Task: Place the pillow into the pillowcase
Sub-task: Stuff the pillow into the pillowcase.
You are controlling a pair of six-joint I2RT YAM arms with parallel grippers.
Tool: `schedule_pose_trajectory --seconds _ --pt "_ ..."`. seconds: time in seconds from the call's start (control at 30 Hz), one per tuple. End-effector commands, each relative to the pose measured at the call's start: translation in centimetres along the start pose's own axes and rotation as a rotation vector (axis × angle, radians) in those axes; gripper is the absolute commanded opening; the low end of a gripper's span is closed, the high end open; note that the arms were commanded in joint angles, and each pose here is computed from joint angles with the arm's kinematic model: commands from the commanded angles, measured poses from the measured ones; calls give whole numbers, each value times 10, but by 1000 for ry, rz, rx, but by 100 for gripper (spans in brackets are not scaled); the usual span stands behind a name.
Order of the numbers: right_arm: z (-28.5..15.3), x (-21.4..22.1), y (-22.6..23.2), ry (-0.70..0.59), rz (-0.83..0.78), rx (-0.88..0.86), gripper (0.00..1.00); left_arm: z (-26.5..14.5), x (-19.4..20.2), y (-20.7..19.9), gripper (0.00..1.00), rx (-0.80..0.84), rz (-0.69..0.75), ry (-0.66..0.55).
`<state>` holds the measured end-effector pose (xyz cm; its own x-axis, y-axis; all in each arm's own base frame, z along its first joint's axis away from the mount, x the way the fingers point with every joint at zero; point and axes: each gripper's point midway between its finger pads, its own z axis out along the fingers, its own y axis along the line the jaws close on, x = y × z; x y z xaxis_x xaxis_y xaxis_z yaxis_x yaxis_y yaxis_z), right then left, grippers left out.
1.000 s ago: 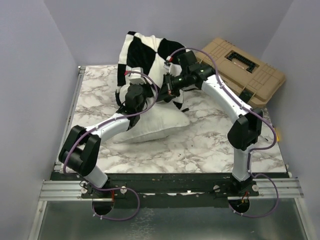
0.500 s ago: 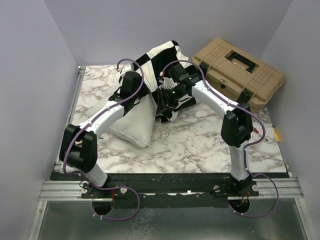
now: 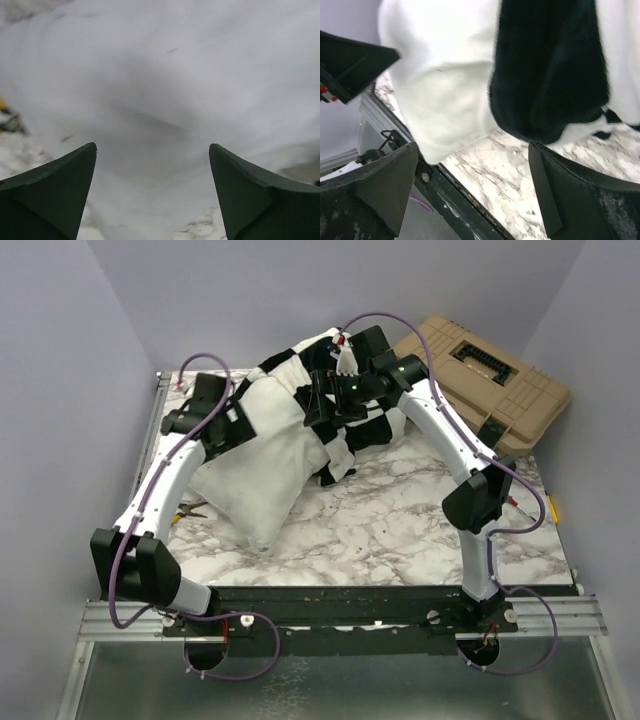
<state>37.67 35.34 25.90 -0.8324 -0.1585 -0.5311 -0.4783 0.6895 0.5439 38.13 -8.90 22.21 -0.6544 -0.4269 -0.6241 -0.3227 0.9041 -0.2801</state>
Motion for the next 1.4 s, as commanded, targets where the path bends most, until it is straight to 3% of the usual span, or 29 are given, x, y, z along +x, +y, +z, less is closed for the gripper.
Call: schedule_pose_trajectory --seconds 0.0,0.07,0.17,0.27,0.3,0.43,0.5,0.53,0.67,0.73,0.93,1.23,1.37 --pt "-12 32 -25 85 47 137 98 -20 78 106 95 -217 -120 264" --pt "-12 44 -34 98 50 165 99 -15 99 112 94 -175 -195 312" --pt "-11 58 -43 127 66 196 99 -1 115 87 94 -9 -277 335" --pt "-9 65 -48 134 101 210 99 12 98 50 85 217 -314 249" --pt "-9 65 -48 128 115 200 99 12 85 36 78 292 -305 195" --pt "-15 65 -58 109 280 107 99 -8 18 -19 21 565 -310 -21" --pt "-24 67 -66 71 392 37 99 -30 -21 -46 2 701 -334 -134" --pt "-27 70 -72 53 444 1 99 -40 -36 -56 0 753 -366 -173" --pt "-31 105 -86 53 594 -88 98 -68 -82 -84 0 869 -569 -224" --pt "-27 119 -90 57 627 -92 98 -80 -98 -103 0 908 -604 -229" --pt "-29 97 -93 -58 531 -91 97 -121 -128 -172 0 1056 -586 -234" --pt "11 85 -125 -178 644 -52 97 -113 -136 -225 0 1108 -594 -198" --pt "34 66 -113 -242 619 -96 96 -118 -146 -240 0 1140 -597 -208"
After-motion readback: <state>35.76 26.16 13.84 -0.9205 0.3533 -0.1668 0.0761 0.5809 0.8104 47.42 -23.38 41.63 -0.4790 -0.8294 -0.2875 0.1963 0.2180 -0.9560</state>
